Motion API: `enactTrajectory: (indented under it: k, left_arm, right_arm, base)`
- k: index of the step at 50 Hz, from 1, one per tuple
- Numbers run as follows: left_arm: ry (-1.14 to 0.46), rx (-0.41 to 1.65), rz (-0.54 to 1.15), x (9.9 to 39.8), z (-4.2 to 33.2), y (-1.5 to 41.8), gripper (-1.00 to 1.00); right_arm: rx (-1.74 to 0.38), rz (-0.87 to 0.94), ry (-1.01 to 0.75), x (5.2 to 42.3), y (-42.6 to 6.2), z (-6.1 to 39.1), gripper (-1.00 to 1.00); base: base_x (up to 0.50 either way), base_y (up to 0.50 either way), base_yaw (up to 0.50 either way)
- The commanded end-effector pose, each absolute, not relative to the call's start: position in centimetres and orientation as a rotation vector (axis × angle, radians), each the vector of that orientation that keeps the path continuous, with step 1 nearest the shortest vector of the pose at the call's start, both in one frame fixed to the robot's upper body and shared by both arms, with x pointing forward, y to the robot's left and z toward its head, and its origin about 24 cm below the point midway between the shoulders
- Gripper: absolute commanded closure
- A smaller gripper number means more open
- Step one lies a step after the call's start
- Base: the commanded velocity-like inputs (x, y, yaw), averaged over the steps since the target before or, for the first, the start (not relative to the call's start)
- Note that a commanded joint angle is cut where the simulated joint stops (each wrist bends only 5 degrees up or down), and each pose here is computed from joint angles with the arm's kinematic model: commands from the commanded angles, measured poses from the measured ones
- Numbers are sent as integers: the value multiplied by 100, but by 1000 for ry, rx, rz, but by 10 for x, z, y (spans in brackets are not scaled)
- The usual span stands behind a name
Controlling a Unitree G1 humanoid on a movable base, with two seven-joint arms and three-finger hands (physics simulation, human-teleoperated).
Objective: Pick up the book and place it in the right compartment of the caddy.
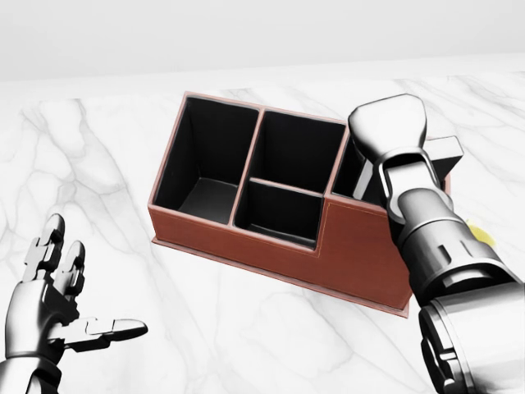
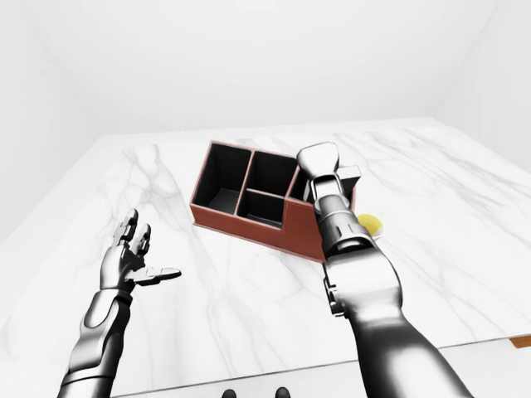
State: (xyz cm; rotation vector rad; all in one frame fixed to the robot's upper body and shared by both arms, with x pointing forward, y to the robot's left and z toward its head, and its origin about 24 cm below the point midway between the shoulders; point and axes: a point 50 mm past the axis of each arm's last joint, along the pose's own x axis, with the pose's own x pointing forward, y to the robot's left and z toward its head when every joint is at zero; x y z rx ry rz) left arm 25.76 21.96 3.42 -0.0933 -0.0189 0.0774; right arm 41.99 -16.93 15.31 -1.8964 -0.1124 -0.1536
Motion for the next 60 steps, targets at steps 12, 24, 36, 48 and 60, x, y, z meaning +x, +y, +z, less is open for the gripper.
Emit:
enactTrajectory:
  k: [12, 24, 36, 48, 60]
  left_arm:
    - [34, -110, 84, 258, 22, 223, -100]
    - [36, -108, 85, 257, 21, 223, -100]
    - [28, -103, 85, 257, 23, 221, -100]
    - [23, -97, 76, 260, 25, 216, -100]
    - [-22, -89, 69, 256, 34, 214, -100]
  right_arm:
    - [-1888, -152, -160, 418, -160, 148, 100]
    - [-1886, -160, -186, 419, -156, 150, -100]
    - [-1803, -240, -252, 424, -149, 177, -100]
    - [-1726, -336, -340, 427, -147, 221, -100]
    - [-1582, -296, -405, 405, -142, 226, -100]
  base:
    - [0, 0, 0]
    - [0, 0, 0]
    - [0, 0, 0]
    - [0, 0, 0]
    - [0, 0, 0]
